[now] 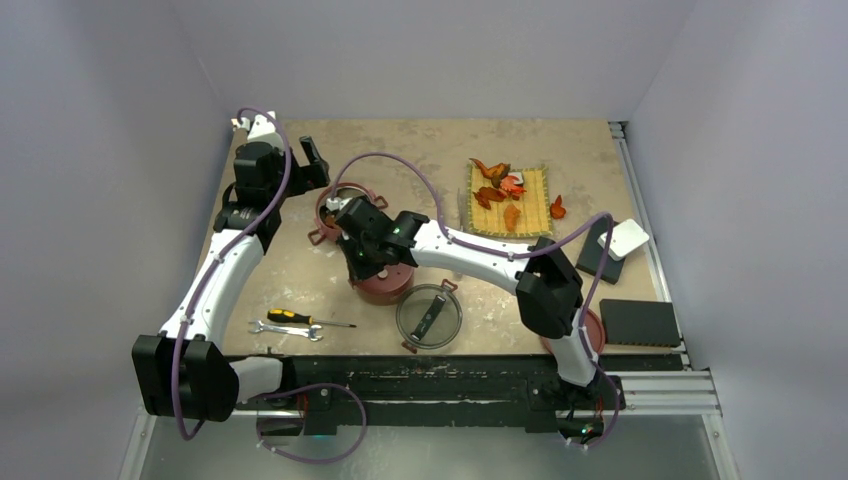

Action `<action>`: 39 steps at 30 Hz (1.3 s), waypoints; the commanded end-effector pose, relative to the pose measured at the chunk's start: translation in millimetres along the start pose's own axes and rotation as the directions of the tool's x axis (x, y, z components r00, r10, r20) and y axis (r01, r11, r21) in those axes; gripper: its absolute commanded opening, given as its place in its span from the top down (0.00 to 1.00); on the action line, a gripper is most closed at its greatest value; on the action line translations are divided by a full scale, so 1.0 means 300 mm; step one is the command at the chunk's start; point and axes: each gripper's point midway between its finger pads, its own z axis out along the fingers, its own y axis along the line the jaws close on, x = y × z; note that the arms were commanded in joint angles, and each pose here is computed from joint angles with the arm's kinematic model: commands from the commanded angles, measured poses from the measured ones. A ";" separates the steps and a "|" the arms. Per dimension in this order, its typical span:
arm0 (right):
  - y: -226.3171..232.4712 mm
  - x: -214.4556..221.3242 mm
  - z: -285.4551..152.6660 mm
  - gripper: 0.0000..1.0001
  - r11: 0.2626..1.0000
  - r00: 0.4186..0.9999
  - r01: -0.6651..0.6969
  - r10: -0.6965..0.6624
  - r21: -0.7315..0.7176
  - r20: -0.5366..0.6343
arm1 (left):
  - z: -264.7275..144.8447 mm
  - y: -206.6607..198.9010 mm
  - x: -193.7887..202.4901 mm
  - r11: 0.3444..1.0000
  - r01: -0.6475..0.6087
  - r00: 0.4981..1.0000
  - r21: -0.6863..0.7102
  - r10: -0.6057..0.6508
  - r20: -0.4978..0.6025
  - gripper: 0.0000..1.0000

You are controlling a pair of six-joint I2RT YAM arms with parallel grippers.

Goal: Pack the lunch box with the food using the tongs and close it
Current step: Close the box lid on the packing box.

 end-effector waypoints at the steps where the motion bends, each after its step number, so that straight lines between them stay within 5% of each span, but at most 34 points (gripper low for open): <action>1: 0.036 -0.005 -0.018 1.00 0.999 1.000 -0.006 0.007 -0.039 0.007 | -0.022 -0.031 -0.089 0.999 -0.004 0.998 0.036 0.001 0.066 0.01; 6: 0.002 0.000 -0.015 1.00 1.000 1.000 -0.018 0.017 0.019 0.005 | -0.020 -0.034 -0.086 0.999 -0.002 0.998 0.041 0.000 0.062 0.01; 14: 0.028 -0.053 -0.080 0.64 1.000 0.998 -0.006 0.007 -0.013 0.067 | -0.013 -0.032 -0.077 0.999 -0.004 0.998 0.038 0.002 0.057 0.01; 25: -0.015 -0.160 -0.303 0.42 1.000 0.954 -0.004 0.004 -0.001 0.300 | -0.039 0.023 0.038 1.000 -0.026 1.000 -0.008 0.026 -0.011 0.01; 39: -0.355 -0.248 -0.395 0.12 0.998 0.855 0.003 0.027 -0.058 0.518 | -0.228 -0.151 0.448 0.946 0.136 0.923 0.295 -0.012 -0.384 0.06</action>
